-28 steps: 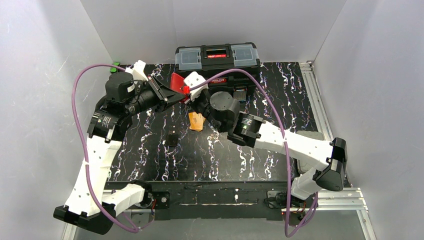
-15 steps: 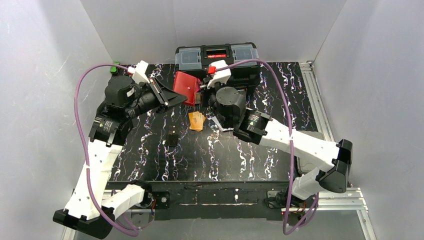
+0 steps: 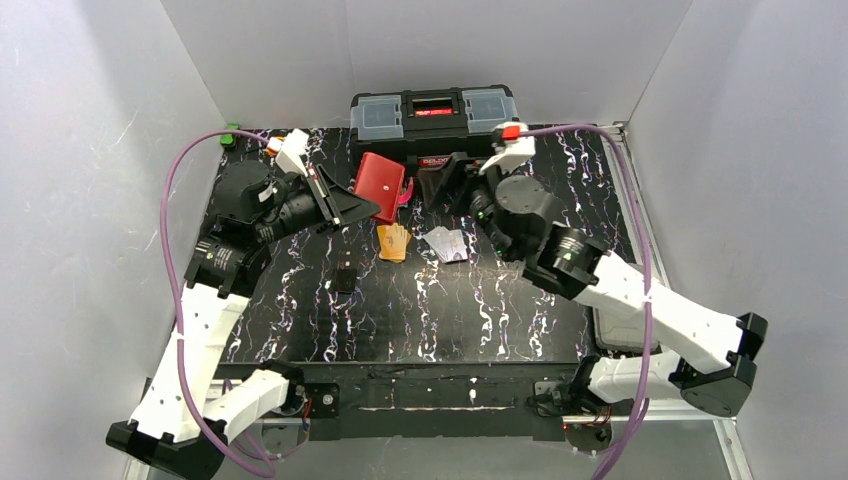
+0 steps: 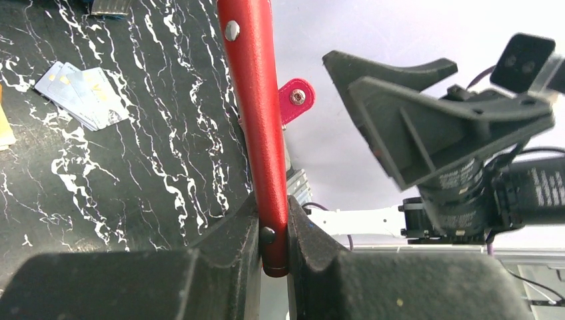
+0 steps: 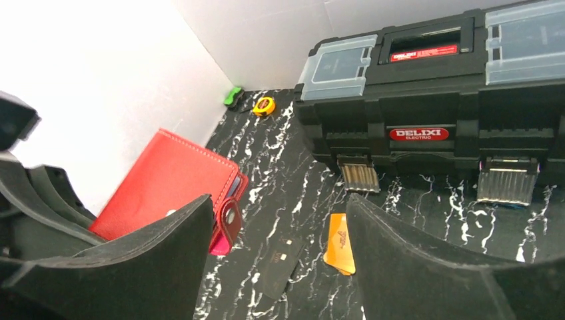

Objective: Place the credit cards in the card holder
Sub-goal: Open the card holder at the center of the board.

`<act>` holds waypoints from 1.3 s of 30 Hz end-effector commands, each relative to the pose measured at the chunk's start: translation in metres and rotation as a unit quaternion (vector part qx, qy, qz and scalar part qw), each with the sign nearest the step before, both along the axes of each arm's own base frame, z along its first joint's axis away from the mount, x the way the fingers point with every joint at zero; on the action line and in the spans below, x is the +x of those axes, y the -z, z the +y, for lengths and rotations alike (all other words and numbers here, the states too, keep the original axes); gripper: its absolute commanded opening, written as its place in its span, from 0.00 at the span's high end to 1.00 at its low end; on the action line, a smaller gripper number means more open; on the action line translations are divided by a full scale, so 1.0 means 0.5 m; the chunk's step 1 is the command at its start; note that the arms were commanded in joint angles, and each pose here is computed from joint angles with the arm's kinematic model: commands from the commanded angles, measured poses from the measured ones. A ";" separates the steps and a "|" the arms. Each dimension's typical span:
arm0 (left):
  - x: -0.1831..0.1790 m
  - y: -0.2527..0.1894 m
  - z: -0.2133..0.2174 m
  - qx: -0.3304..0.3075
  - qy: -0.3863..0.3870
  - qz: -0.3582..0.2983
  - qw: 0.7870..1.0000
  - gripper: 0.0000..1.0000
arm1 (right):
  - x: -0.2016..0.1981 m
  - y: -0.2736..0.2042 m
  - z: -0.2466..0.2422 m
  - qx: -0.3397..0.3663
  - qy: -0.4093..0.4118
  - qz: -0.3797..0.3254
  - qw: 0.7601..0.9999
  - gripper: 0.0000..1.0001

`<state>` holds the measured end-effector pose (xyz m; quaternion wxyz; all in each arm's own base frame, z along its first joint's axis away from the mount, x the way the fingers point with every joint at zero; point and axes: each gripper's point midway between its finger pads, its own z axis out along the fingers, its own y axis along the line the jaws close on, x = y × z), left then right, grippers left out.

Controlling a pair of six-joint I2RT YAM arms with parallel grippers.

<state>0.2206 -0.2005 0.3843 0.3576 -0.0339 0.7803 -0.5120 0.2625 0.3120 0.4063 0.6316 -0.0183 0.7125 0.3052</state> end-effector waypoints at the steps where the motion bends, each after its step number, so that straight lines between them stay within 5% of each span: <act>1: -0.018 -0.035 -0.012 -0.012 0.040 -0.061 0.997 1.00 | -0.005 -0.016 -0.029 0.078 -0.024 0.046 0.996 0.21; 15: -0.048 -0.070 -0.037 -0.018 0.129 -0.173 0.976 1.00 | -0.059 -0.070 0.061 0.080 -0.184 0.078 0.977 0.17; 20: -0.067 -0.094 -0.043 -0.040 0.150 -0.181 0.971 1.00 | -0.085 -0.041 0.037 0.091 -0.218 0.073 0.969 0.23; 30: -0.077 -0.111 -0.048 -0.062 0.163 -0.170 0.970 1.00 | -0.085 -0.032 -0.006 0.146 -0.234 0.077 0.958 0.51; 35: -0.077 -0.107 -0.047 -0.062 0.161 -0.167 0.971 1.00 | -0.087 -0.058 0.003 0.153 -0.248 0.068 0.954 0.42; 39: -0.080 -0.105 -0.049 -0.064 0.166 -0.166 0.970 1.00 | -0.088 -0.064 0.014 0.173 -0.258 0.073 0.948 0.46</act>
